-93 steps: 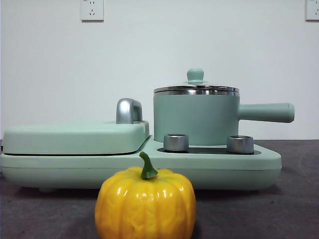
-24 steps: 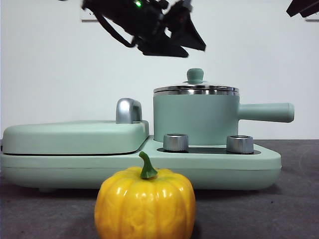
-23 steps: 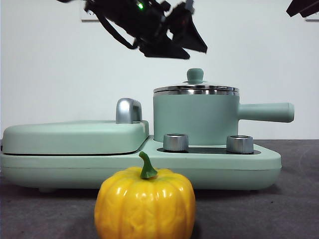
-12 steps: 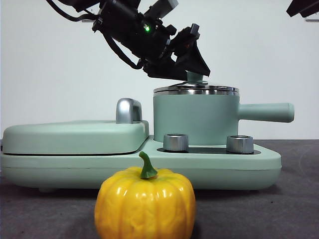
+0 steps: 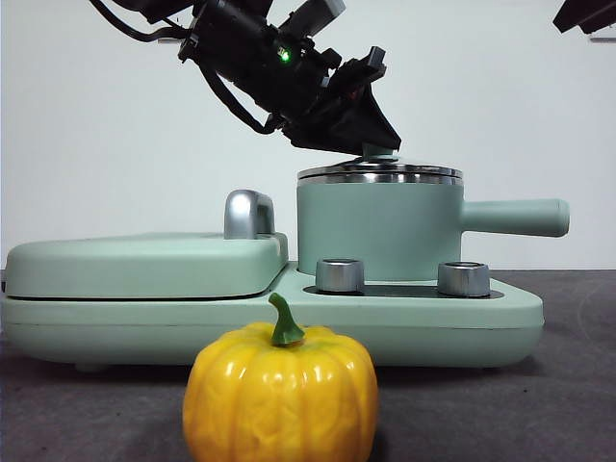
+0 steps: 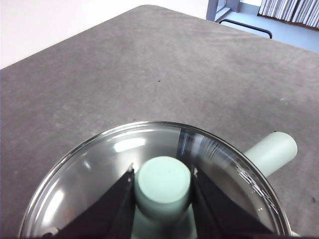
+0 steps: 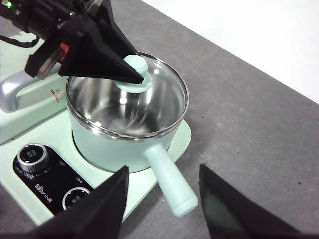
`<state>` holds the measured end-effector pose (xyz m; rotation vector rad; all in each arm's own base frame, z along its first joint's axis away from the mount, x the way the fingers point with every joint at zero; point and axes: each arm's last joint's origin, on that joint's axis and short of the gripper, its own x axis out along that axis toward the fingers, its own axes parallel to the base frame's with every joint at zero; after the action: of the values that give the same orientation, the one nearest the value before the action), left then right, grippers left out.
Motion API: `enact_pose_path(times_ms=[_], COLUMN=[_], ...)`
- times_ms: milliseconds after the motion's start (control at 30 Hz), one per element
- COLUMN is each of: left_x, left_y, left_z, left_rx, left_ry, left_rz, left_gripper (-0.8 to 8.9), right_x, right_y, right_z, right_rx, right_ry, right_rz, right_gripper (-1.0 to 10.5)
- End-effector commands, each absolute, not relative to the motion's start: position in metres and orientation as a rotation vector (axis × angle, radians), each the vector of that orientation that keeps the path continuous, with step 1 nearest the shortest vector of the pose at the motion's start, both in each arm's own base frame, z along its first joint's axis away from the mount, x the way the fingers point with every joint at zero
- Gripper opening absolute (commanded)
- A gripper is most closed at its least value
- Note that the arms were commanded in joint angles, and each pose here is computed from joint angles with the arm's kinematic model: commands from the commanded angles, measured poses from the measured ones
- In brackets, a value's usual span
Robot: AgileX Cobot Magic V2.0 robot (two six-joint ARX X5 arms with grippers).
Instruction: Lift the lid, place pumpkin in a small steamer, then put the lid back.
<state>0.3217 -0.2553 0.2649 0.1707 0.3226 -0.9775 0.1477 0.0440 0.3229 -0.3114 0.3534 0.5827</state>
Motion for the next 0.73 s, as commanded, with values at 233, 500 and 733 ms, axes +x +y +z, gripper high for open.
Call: enact_pose_path(times_ms=[233,500,733], left_x=[0.3,0.272,0.245], left_y=[-0.24,-0.194,-0.15], left_z=[0.326,0.362,0.381], left_rx=[0.15,0.151,0.165], left_ry=[0.164,0.266,0.359], left_rz=[-0.919,-0.813,-0.665], left_gripper=[0.16,0.16,0.17], right_x=[0.149,0.147,0.141], right_y=[0.045,0.049,0.075], right_z=[0.329,0.328,0.318], right_rx=[-0.3,-0.293,-0.346], right_ry=[0.338,0.339,0.408], right_rz=[0.586,0.651,0.84], right_gripper=[2.3,2.3,2.3])
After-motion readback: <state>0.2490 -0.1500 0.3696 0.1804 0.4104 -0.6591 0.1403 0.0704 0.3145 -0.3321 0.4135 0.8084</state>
